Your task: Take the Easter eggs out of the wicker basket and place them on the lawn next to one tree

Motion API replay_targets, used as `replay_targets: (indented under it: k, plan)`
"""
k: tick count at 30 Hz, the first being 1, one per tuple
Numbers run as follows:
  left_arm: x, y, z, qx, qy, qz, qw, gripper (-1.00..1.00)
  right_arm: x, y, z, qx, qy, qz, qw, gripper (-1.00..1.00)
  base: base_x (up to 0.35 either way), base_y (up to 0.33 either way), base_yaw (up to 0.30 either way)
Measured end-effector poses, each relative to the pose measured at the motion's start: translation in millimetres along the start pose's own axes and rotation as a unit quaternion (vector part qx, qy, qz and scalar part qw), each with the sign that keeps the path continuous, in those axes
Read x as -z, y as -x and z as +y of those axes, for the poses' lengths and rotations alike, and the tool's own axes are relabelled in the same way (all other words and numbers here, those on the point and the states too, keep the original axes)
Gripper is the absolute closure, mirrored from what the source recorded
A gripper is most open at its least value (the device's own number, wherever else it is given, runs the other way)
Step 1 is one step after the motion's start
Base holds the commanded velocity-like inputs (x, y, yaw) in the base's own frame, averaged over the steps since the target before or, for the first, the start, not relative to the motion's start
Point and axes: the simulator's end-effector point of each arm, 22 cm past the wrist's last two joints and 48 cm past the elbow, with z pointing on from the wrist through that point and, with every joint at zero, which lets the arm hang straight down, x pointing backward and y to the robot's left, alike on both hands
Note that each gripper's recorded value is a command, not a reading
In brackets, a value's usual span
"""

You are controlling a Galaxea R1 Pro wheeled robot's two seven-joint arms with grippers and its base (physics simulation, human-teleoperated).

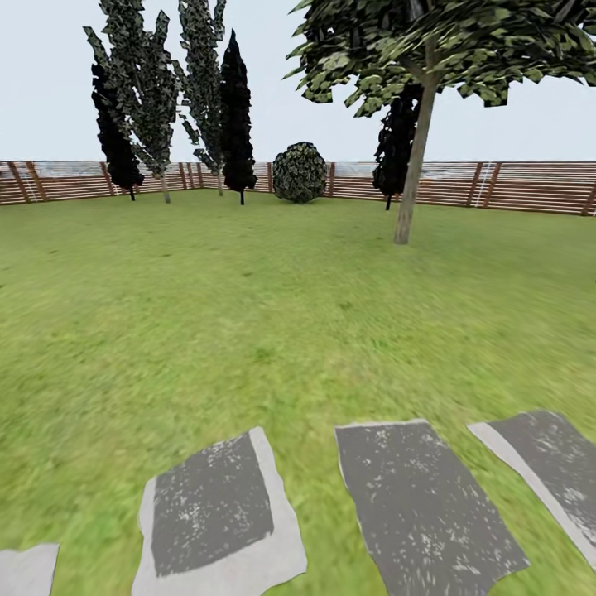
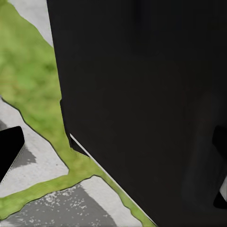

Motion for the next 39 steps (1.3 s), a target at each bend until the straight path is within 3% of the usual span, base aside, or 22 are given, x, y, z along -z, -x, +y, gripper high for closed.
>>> replay_targets:
  k: [11,26,39]
  plan:
    - [0.0,-1.3,0.0,0.000,0.000,0.002,1.0000,-1.00,-0.1,-0.7,0.1,0.000,0.000,0.001,1.0000,-1.00,0.344,0.000,0.163]
    - [0.0,-1.8,0.0,0.000,0.000,0.002,1.0000,-1.00,-0.1,-0.5,0.2,0.000,0.000,0.000,1.0000,-1.00,0.344,0.000,0.019]
    - [0.0,-1.3,0.0,0.000,0.000,0.002,1.0000,-1.00,-0.1,-0.5,0.1,0.000,0.000,0.000,1.0000,-1.00,0.344,0.000,0.171]
